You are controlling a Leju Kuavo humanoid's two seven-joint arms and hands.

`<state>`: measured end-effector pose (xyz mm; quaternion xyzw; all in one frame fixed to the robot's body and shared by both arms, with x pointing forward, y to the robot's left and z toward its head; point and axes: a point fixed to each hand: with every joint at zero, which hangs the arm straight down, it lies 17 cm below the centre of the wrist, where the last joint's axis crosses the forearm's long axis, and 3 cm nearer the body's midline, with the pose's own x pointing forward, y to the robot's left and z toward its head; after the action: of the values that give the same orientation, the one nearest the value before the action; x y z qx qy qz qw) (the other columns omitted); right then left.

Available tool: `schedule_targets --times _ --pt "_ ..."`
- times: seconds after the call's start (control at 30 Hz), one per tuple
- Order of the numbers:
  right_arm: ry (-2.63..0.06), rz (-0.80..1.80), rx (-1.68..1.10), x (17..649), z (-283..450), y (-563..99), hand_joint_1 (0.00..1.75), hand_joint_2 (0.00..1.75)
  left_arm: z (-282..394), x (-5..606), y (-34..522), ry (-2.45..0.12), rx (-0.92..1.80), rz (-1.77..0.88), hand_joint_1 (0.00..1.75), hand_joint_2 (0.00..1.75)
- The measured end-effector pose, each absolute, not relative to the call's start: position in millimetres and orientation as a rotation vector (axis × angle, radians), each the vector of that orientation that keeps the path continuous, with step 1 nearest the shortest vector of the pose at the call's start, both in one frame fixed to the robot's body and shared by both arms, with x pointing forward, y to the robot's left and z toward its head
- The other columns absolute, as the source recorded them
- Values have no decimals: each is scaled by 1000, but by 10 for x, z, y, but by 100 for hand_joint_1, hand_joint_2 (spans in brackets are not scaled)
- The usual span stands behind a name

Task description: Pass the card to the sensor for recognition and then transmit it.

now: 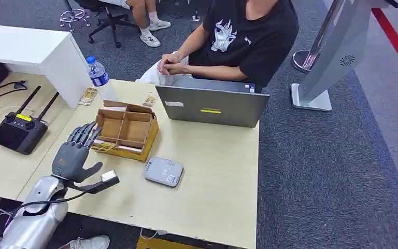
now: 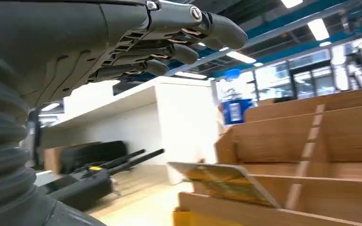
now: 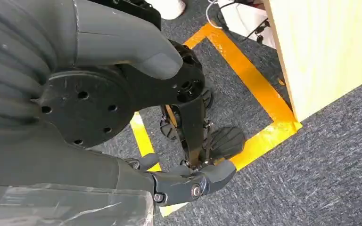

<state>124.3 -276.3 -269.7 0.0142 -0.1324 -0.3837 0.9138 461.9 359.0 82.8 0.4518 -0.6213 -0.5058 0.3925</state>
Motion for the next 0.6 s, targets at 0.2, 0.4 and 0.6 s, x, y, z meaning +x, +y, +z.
schedule_targets --times 0.2,0.4,0.6 --pt "-273 -775 29 1244 -2696 -2757 0 175 770 4636 3763 -1550 1190 -1240 0 175" --pt "-275 -771 29 1248 -2695 -2755 0 175 699 4648 3831 -1536 1186 -1209 0 175" --pt "-275 -769 29 1248 -2695 -2753 0 175 646 4655 3846 -1529 1183 -1192 0 175"
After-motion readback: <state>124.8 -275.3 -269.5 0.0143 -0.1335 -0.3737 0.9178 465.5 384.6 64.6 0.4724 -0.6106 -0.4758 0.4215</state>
